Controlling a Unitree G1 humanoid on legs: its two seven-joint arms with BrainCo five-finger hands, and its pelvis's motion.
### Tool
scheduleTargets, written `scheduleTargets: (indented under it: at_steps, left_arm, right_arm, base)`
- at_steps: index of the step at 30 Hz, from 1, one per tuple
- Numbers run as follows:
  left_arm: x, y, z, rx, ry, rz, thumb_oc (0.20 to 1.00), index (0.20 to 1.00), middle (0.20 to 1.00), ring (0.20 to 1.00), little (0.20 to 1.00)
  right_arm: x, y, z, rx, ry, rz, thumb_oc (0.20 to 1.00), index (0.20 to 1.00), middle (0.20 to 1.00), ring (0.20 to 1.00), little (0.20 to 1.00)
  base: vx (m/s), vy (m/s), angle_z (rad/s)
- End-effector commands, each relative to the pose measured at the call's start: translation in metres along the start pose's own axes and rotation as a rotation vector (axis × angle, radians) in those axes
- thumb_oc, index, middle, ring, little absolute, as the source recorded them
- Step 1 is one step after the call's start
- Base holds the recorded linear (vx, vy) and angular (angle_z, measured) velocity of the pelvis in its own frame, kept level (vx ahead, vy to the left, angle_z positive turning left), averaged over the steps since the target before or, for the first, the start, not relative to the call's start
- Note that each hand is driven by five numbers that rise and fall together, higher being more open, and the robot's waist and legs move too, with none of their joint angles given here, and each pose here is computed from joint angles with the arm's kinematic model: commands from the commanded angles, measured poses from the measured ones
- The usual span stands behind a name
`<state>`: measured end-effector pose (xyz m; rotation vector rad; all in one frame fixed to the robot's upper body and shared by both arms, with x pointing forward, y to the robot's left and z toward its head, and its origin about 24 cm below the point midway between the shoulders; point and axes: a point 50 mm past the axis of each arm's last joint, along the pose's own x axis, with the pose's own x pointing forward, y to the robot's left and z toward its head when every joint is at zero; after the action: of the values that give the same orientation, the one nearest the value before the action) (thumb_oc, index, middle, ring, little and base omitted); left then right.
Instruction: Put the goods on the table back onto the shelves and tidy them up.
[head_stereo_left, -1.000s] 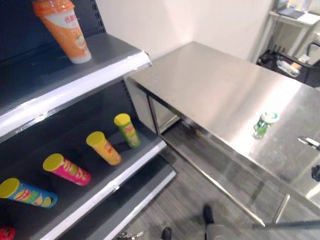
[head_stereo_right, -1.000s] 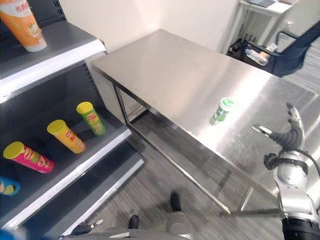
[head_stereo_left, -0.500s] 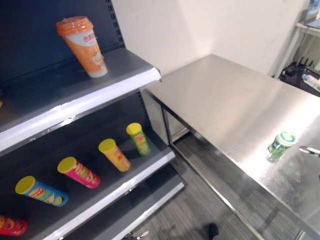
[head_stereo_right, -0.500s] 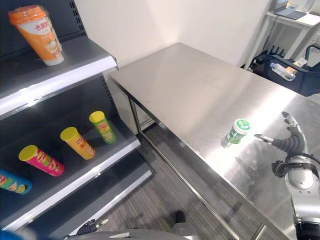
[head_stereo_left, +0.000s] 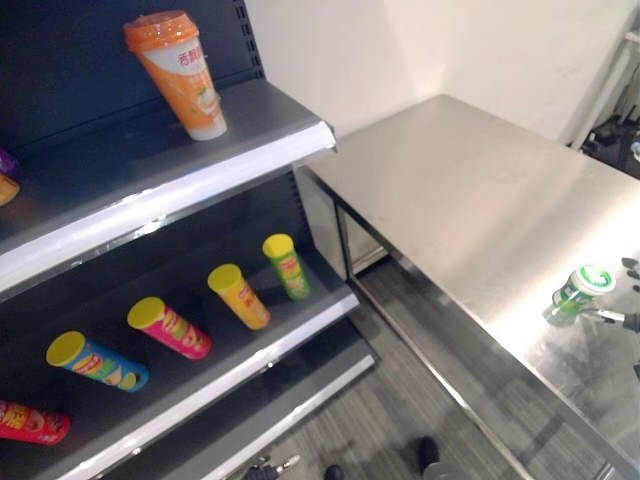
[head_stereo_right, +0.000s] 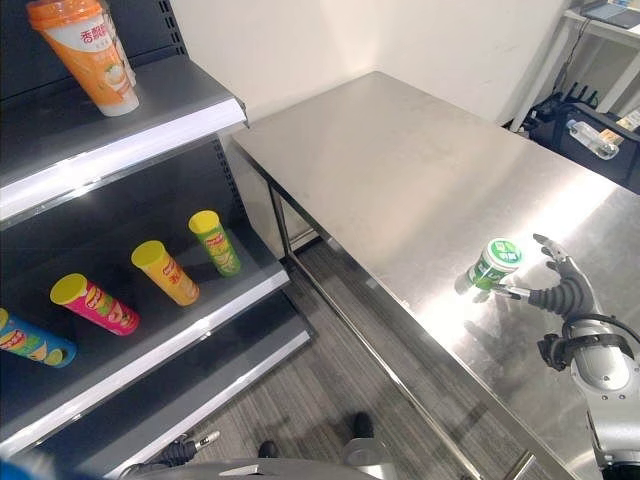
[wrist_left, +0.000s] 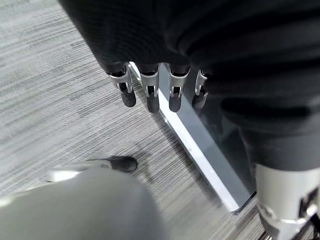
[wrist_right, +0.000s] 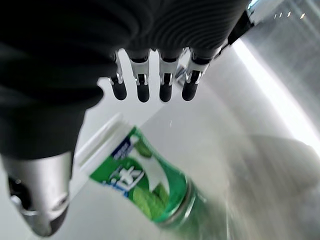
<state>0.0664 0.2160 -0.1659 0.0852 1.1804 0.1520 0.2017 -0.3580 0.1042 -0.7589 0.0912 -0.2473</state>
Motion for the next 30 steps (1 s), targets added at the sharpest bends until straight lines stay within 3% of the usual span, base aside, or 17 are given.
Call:
scheduleTargets:
  at_steps: [1, 19, 20, 25, 27, 28, 29, 30]
  left_arm:
    - [0.003, 0.017, 0.014, 0.078, -0.022, 0.027, 1.0, 1.0, 1.0, 1.0, 1.0]
    - [-0.001, 0.032, -0.003, 0.065, 0.037, 0.083, 1.0, 1.0, 1.0, 1.0, 1.0]
    - [-0.001, 0.031, -0.003, 0.068, 0.039, 0.08, 1.0, 1.0, 1.0, 1.0, 1.0]
    - [-0.001, 0.034, -0.001, 0.06, 0.033, 0.082, 1.0, 1.0, 1.0, 1.0, 1.0]
    - [-0.001, 0.035, -0.001, 0.06, 0.034, 0.083, 1.0, 1.0, 1.0, 1.0, 1.0]
    - [-0.001, 0.034, -0.001, 0.063, 0.035, 0.08, 1.0, 1.0, 1.0, 1.0, 1.0]
    - [-0.001, 0.035, -0.001, 0.062, 0.034, 0.079, 1.0, 1.0, 1.0, 1.0, 1.0]
    - [-0.001, 0.035, -0.002, 0.062, 0.035, 0.078, 1.0, 1.0, 1.0, 1.0, 1.0]
  right_arm:
    - [0.014, -0.01, 0.022, -0.026, -0.106, -0.027, 1.0, 1.0, 1.0, 1.0, 1.0]
    - [0.035, 0.002, 0.018, -0.02, -0.067, -0.044, 1.0, 1.0, 1.0, 1.0, 1.0]
    - [0.036, 0.003, 0.015, -0.03, -0.048, -0.015, 0.915, 0.915, 0.915, 0.915, 0.915]
    - [0.034, -0.002, 0.009, -0.114, -0.002, 0.079, 1.0, 1.0, 1.0, 1.0, 1.0]
    - [0.033, -0.005, 0.007, -0.133, 0.01, 0.103, 0.893, 0.893, 0.893, 0.893, 0.893]
    - [0.032, -0.007, 0.006, -0.139, 0.018, 0.112, 0.464, 0.464, 0.464, 0.464, 0.464]
    - [0.031, -0.008, 0.005, -0.146, 0.027, 0.119, 0.2, 0.2, 0.2, 0.2, 0.2]
    - [0.032, -0.008, 0.004, -0.151, 0.03, 0.122, 0.2, 0.2, 0.2, 0.2, 0.2]
  base:
    - [0.02, 0.026, -0.05]
    - [0.01, 0.0, 0.03]
    - [0.0, -0.017, 0.09]
    - [-0.01, -0.019, 0.05]
    - [0.0, 0.0, 0.0]
    - [0.0, 0.0, 0.0]
    - [0.0, 0.0, 0.0]
    - [0.0, 0.0, 0.0]
